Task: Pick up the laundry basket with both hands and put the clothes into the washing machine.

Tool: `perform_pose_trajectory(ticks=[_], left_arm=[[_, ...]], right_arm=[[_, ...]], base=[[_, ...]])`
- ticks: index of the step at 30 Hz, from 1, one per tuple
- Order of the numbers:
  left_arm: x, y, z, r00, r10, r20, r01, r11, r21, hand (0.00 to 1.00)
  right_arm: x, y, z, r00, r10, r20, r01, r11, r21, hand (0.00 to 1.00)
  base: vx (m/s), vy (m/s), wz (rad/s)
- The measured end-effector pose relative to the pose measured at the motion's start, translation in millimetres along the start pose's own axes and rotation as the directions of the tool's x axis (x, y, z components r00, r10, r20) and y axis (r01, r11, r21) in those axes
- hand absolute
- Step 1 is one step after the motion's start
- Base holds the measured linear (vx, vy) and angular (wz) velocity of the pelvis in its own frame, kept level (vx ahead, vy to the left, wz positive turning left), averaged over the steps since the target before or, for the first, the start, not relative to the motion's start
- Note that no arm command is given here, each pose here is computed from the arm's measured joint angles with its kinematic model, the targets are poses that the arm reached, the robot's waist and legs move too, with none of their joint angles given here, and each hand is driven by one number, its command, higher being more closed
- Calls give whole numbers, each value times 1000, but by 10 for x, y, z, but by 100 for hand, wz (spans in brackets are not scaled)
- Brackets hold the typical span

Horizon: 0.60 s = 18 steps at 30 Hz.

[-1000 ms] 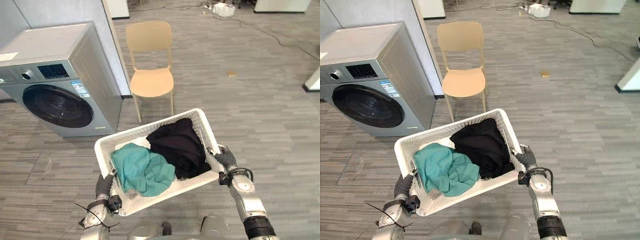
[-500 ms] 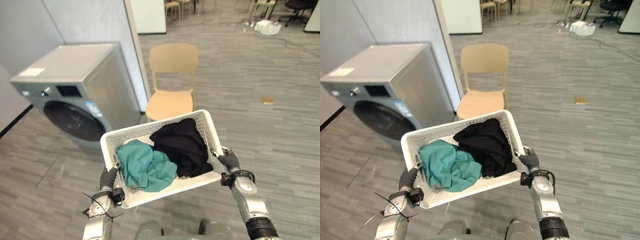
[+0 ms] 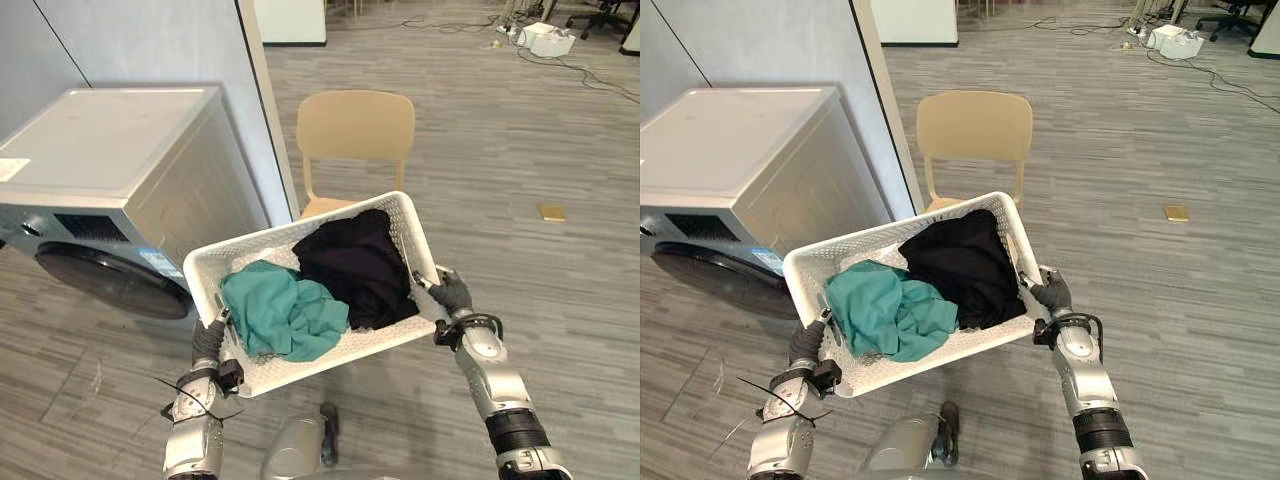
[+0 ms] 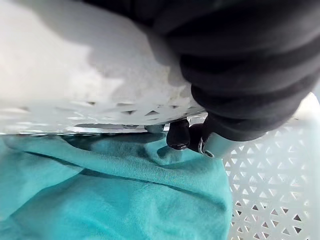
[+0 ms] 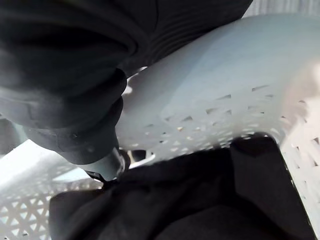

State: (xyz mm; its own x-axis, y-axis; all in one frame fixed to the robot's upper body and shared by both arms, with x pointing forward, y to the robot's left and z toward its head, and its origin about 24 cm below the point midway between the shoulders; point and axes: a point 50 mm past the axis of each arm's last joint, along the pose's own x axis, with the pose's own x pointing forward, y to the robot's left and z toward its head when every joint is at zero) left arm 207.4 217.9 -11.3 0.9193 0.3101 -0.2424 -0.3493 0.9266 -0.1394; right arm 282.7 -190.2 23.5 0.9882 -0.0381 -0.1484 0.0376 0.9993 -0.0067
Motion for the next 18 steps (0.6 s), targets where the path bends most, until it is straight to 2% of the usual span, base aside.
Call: perform_pose_trajectory(ticks=[4, 9, 14, 18], left_arm=[[-13, 71, 27, 1000, 12, 9, -12, 1000, 23, 100], [40, 111, 111, 1000, -6, 29, 4, 997, 75, 100], [226, 1, 244, 997, -57, 60, 49, 992, 119, 100], [277, -72, 177, 997, -75, 27, 71, 990, 120, 100]], right_arm=[[-6, 64, -26, 1000, 11, -6, -11, 1000, 20, 100], [-10, 107, -98, 999, 7, -34, -6, 999, 42, 100], [11, 52, -49, 1000, -20, -16, 20, 998, 58, 100], [-6, -11, -74, 998, -53, -27, 54, 997, 56, 100]], base=[[289, 183, 17], [305, 44, 42], [228, -122, 17], [219, -211, 17]])
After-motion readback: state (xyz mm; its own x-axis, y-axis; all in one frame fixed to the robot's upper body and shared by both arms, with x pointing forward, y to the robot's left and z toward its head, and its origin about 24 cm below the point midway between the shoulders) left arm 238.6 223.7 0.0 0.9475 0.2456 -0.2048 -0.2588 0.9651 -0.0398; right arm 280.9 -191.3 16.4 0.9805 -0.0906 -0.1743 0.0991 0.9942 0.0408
